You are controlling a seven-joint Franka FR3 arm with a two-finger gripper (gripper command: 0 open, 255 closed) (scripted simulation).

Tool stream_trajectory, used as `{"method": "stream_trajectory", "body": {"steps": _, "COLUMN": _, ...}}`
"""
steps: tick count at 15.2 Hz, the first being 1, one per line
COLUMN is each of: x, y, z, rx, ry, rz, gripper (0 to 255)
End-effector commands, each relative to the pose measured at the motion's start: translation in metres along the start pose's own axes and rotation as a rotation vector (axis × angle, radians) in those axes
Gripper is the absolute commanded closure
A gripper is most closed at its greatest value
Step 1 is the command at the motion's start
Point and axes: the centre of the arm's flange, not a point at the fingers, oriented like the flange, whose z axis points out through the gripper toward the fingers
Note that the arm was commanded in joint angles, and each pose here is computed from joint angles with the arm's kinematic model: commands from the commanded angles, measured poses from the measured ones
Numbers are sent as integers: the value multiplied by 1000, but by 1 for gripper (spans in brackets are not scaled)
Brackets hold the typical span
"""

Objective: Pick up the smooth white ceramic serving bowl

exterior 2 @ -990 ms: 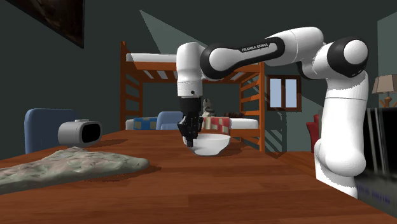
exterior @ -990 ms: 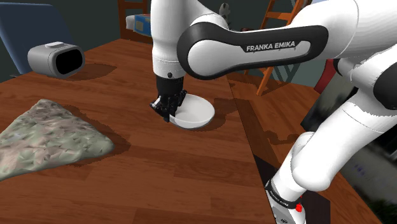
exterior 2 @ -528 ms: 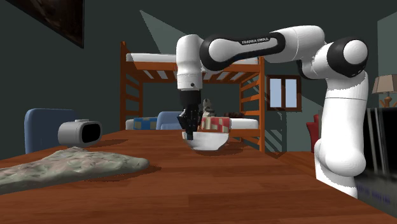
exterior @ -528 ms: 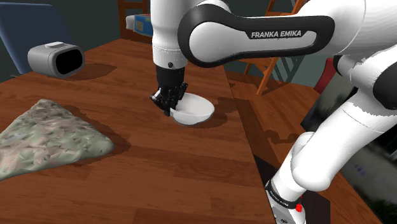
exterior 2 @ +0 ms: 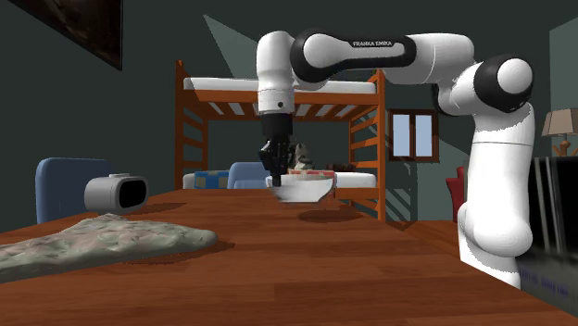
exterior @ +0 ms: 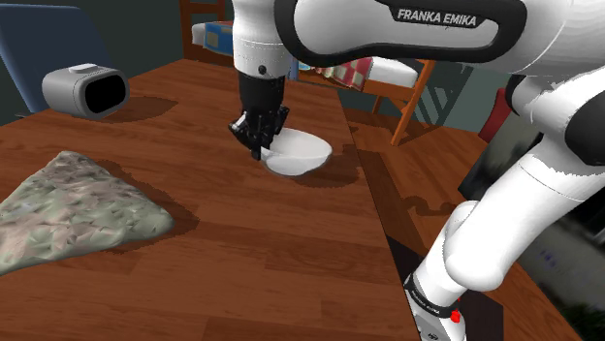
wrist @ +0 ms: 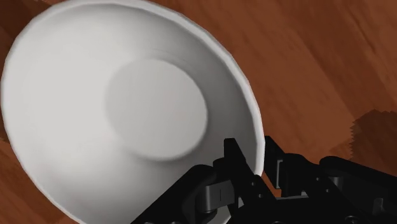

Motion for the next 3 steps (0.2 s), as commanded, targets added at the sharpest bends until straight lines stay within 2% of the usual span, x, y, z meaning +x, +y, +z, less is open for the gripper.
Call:
{"method": "stream_trajectory", "body": {"steps": 1, "x": 0, "y": 1, "z": -11, "rx": 0, "ry": 0, "rz": 0, "gripper": 255}}
{"method": "stream_trajectory", "body": {"steps": 3, "x": 0, "y": 2, "z": -11, "rx": 0, "ry": 0, "rz": 0, "gripper": 255}}
